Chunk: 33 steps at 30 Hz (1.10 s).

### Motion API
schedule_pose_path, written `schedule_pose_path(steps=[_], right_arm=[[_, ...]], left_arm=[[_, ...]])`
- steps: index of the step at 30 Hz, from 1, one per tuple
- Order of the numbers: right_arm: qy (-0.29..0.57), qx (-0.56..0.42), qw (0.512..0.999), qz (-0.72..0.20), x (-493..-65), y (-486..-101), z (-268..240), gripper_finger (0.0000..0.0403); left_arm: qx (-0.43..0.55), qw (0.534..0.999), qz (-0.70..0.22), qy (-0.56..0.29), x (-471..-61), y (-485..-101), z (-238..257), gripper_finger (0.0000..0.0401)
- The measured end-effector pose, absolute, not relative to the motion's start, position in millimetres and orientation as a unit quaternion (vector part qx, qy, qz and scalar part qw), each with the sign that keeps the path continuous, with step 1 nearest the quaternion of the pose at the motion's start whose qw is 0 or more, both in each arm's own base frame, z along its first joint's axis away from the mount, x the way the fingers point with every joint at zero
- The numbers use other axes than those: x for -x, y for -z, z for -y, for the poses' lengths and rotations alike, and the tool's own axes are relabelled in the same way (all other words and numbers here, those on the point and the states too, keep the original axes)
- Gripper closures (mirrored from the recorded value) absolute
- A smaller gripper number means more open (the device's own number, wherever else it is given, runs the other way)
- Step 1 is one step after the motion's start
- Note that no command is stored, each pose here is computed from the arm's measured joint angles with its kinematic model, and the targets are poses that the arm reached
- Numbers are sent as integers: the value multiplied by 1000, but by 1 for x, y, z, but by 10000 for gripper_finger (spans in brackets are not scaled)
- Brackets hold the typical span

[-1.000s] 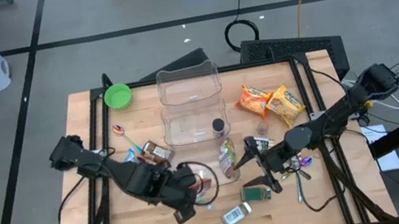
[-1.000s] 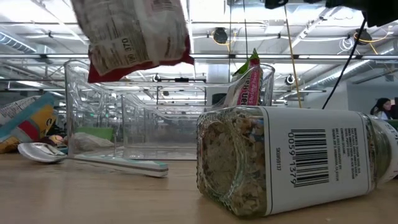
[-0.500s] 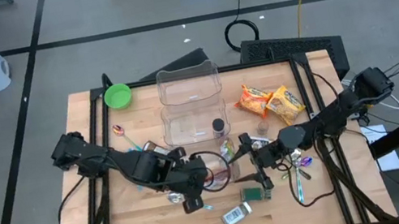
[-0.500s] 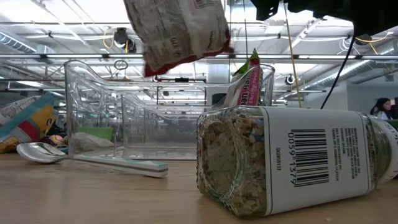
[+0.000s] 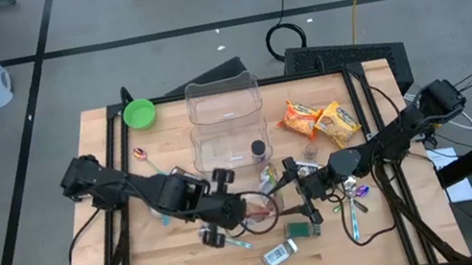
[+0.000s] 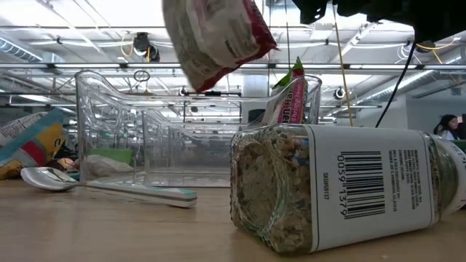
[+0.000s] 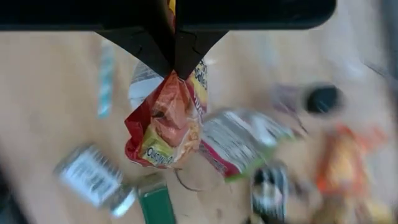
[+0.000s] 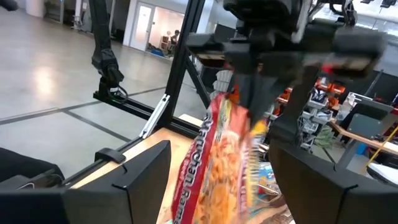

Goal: Pick & Place Food Item
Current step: Put the red noodle pack into the bottom transparent bin

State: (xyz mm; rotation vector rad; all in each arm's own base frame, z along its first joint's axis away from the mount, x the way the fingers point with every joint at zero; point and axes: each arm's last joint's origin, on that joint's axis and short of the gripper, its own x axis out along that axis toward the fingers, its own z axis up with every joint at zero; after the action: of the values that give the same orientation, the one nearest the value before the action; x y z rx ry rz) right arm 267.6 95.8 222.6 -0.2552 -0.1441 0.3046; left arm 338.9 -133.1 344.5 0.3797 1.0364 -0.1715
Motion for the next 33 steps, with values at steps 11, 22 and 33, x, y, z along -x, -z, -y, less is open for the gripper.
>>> schedule_pose_path(steps=[11,22,33], right_arm=[[-95,148,982,62,-259,-242,-73,140],[-154,61,985,51,-241,-267,-10,140],[-222,-2,975,14,-263,-267,29,140]], left_arm=[[-628,651,-411,117,-348,-358,121,399],[-758,500,-349,232,-358,-358,109,399],[-798,395,-338,304,-377,-325,120,400]])
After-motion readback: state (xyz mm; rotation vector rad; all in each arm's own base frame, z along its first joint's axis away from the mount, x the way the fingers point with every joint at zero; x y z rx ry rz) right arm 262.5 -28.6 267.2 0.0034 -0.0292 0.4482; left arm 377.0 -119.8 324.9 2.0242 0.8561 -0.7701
